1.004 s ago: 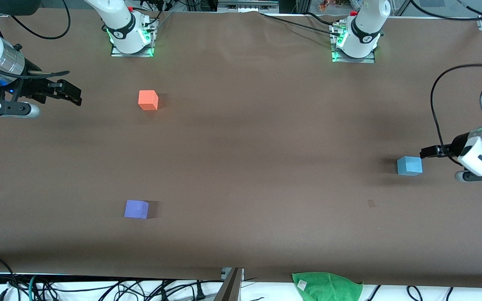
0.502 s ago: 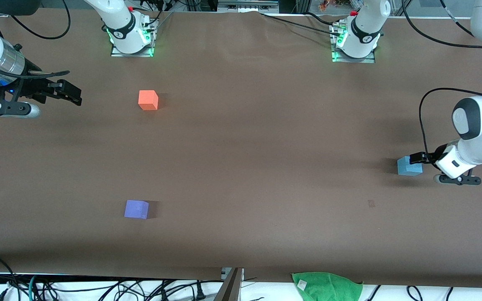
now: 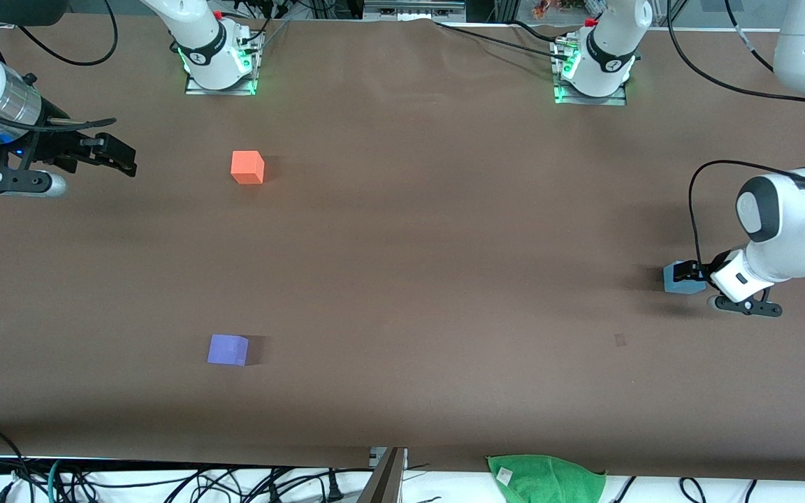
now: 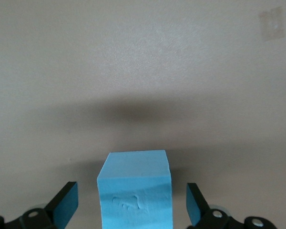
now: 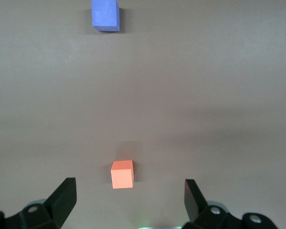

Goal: Place blue block between orange and purple blocks
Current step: 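Lift the blue cube with the left gripper and carry it mid-table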

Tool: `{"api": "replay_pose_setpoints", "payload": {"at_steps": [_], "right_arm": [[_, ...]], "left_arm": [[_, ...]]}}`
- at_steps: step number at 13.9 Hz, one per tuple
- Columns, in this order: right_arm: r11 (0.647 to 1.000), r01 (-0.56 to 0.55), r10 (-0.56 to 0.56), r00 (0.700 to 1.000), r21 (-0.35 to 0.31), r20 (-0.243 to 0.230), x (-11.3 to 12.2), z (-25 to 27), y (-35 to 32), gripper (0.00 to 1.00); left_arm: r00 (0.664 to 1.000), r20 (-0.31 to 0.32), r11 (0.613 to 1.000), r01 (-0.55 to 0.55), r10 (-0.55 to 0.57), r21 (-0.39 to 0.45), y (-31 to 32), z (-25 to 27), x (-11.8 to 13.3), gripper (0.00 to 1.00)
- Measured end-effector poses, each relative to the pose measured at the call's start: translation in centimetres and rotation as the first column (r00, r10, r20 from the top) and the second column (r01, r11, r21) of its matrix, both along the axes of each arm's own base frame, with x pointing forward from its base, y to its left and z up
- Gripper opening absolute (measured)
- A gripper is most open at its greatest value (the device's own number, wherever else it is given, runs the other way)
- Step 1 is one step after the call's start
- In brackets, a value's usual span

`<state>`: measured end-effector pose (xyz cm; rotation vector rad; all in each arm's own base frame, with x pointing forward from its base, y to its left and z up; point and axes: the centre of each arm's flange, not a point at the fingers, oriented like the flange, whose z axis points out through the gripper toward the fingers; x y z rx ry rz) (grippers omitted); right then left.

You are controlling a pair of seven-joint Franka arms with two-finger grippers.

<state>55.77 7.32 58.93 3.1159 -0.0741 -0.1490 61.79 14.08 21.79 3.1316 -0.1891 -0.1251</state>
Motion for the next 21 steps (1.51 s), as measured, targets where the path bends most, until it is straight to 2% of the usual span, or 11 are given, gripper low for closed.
{"api": "replay_pose_setpoints", "payload": {"at_steps": [4, 5, 8, 12, 15, 18, 21], "right_arm": [[1.0, 0.0, 0.0, 1.0, 0.0, 0.0, 0.0, 0.0, 0.0, 1.0], [1.0, 0.0, 0.0, 1.0, 0.0, 0.0, 0.0, 0.0, 0.0, 1.0], [1.0, 0.0, 0.0, 1.0, 0.0, 0.0, 0.0, 0.0, 0.0, 1.0], [1.0, 0.0, 0.0, 1.0, 0.0, 0.0, 0.0, 0.0, 0.0, 1.0], [1.0, 0.0, 0.0, 1.0, 0.001, 0.0, 0.0, 0.0, 0.0, 1.0], [1.0, 0.0, 0.0, 1.0, 0.001, 0.0, 0.0, 0.0, 0.0, 1.0], [1.0, 0.0, 0.0, 1.0, 0.001, 0.0, 0.0, 0.0, 0.0, 1.0]], "left_arm": [[1.0, -0.019, 1.0, -0.002, 0.002, -0.006, 0.1, -1.7, -0.3, 1.0], [1.0, -0.019, 1.0, -0.002, 0.002, -0.006, 0.1, -1.7, -0.3, 0.93], [1.0, -0.017, 1.0, -0.002, 0.001, -0.005, 0.1, -1.6, -0.2, 0.61], [1.0, -0.023, 1.0, 0.004, -0.005, -0.009, -0.3, -0.8, 0.1, 0.6], [0.999, -0.021, 0.999, 0.045, -0.045, -0.013, -3.2, 4.4, 1.1, 0.6], [0.996, -0.054, 0.997, 0.072, -0.072, -0.001, -9.8, 11.6, 1.6, 0.6], [0.995, -0.074, 0.997, 0.073, -0.071, 0.017, -20.0, 16.0, 1.8, 0.6]]}}
